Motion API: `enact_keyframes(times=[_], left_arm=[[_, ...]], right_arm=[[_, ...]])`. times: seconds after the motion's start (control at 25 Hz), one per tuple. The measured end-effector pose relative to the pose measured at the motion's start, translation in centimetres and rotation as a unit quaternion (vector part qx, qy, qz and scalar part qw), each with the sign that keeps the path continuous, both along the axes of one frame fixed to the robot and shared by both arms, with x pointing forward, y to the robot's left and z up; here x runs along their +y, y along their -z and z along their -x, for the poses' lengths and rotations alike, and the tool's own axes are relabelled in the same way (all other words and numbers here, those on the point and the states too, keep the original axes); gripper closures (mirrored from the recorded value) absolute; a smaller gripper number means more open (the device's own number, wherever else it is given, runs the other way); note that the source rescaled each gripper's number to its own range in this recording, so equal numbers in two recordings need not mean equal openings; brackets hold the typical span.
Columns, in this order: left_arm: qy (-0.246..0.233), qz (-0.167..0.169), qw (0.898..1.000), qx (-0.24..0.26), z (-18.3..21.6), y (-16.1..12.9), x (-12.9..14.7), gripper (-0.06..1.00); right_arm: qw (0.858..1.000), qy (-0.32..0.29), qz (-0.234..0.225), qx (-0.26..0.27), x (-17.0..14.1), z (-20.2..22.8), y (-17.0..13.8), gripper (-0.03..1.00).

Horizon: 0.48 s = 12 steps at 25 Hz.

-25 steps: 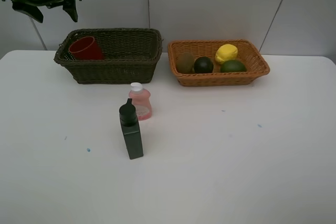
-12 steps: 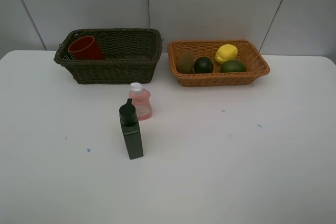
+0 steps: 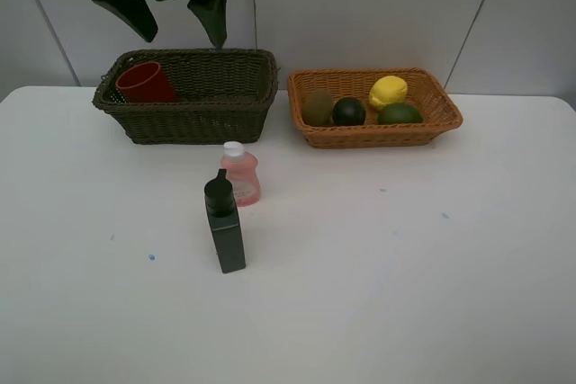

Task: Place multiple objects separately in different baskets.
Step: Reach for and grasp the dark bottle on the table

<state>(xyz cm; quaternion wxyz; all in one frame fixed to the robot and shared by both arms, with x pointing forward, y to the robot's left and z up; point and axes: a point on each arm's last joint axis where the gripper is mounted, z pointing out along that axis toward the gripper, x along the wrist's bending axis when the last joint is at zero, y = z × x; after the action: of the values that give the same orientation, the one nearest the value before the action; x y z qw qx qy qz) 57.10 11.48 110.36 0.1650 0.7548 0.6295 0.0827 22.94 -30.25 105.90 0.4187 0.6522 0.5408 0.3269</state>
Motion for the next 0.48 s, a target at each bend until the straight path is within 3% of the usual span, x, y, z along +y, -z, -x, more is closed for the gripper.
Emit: enact_keyframes(times=[0.28, 0.48], left_arm=[[-0.086, 0.045, 0.994, 0.041, 2.8, 0.5, -3.9, -0.06], [-0.119, 0.033, 0.989, 0.084, 5.1, 2.9, -5.7, -0.06]], right_arm=[[1.0, 0.0, 0.0, 0.0, 0.0, 0.0, 0.0, -0.03], [1.0, 0.0, 0.0, 0.0, 0.0, 0.0, 0.0, -0.03]])
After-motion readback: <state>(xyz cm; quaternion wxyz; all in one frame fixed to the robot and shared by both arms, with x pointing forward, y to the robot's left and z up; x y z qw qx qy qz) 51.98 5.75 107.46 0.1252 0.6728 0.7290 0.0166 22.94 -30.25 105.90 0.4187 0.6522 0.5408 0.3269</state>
